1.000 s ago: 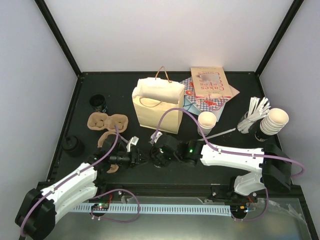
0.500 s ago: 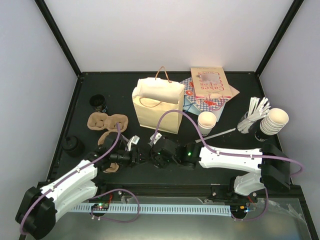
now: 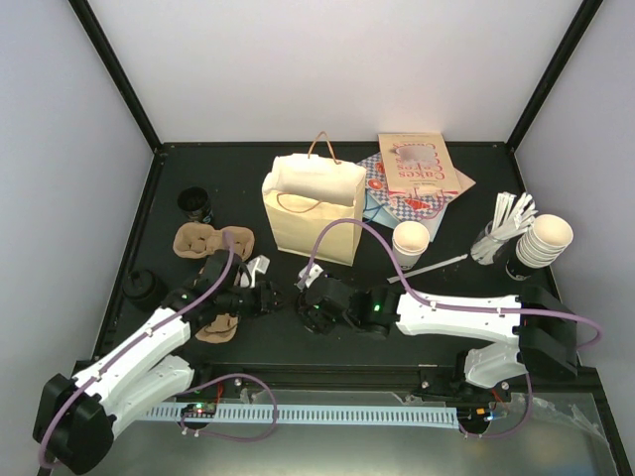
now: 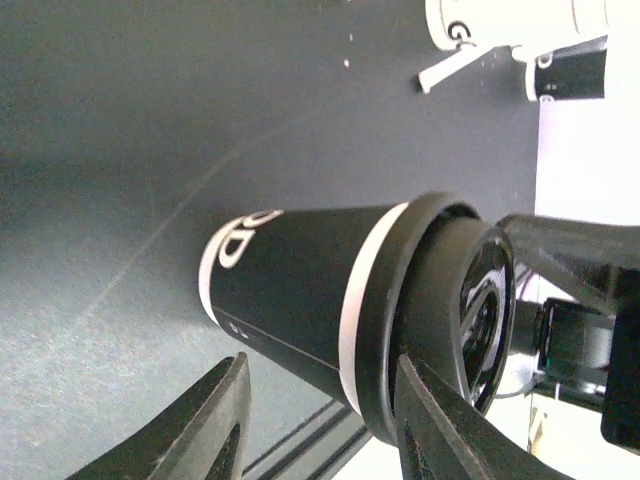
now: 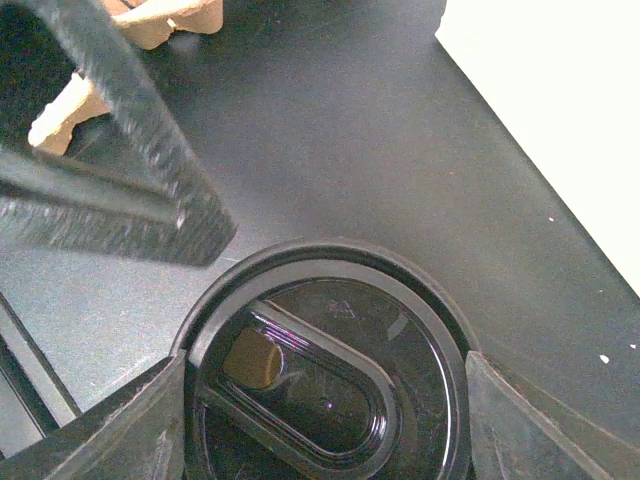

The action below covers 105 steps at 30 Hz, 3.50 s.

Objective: Pack the takeout coffee

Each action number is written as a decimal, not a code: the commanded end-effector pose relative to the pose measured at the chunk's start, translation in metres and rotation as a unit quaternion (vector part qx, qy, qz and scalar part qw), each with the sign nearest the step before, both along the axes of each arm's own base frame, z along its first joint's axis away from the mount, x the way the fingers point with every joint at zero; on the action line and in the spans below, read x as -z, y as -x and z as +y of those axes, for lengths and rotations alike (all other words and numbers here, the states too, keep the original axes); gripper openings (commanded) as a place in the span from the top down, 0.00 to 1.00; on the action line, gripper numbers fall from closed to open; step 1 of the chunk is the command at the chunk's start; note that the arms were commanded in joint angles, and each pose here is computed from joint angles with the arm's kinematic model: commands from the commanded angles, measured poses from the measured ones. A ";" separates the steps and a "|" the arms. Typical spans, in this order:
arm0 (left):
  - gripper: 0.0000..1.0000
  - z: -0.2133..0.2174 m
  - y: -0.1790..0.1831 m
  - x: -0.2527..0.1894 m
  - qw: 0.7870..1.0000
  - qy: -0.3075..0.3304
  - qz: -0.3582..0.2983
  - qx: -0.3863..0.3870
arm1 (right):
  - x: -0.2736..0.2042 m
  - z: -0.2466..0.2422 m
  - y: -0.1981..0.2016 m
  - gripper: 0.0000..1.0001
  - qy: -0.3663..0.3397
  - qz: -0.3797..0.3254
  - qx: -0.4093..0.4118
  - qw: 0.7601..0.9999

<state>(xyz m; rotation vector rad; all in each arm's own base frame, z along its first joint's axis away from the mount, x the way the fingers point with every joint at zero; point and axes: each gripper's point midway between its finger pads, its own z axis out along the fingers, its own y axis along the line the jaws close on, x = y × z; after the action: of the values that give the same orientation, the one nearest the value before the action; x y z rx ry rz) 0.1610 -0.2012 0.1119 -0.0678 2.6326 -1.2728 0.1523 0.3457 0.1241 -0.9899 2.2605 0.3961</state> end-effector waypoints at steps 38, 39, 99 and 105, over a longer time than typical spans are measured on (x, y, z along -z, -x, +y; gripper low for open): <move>0.54 -0.011 -0.032 -0.014 0.997 0.043 -0.067 0.023 | 0.064 -0.039 0.040 0.37 0.125 0.056 -0.100 0.986; 0.55 -0.011 -0.032 -0.012 0.997 0.043 -0.066 0.024 | 0.063 -0.038 0.040 0.37 0.124 0.057 -0.101 0.986; 0.20 -0.023 -0.005 0.008 0.993 0.046 -0.010 0.109 | 0.044 -0.035 0.033 0.31 0.088 0.081 -0.086 0.989; 0.22 -0.017 -0.006 0.026 0.994 0.008 -0.003 0.108 | 0.032 -0.029 0.027 0.20 0.083 0.066 -0.080 0.991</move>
<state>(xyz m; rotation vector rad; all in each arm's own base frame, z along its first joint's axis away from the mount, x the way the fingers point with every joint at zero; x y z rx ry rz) 0.1675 -0.2236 0.1010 0.2077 2.6283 -1.4535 0.1446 0.3476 0.1287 -1.1626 2.2042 0.4762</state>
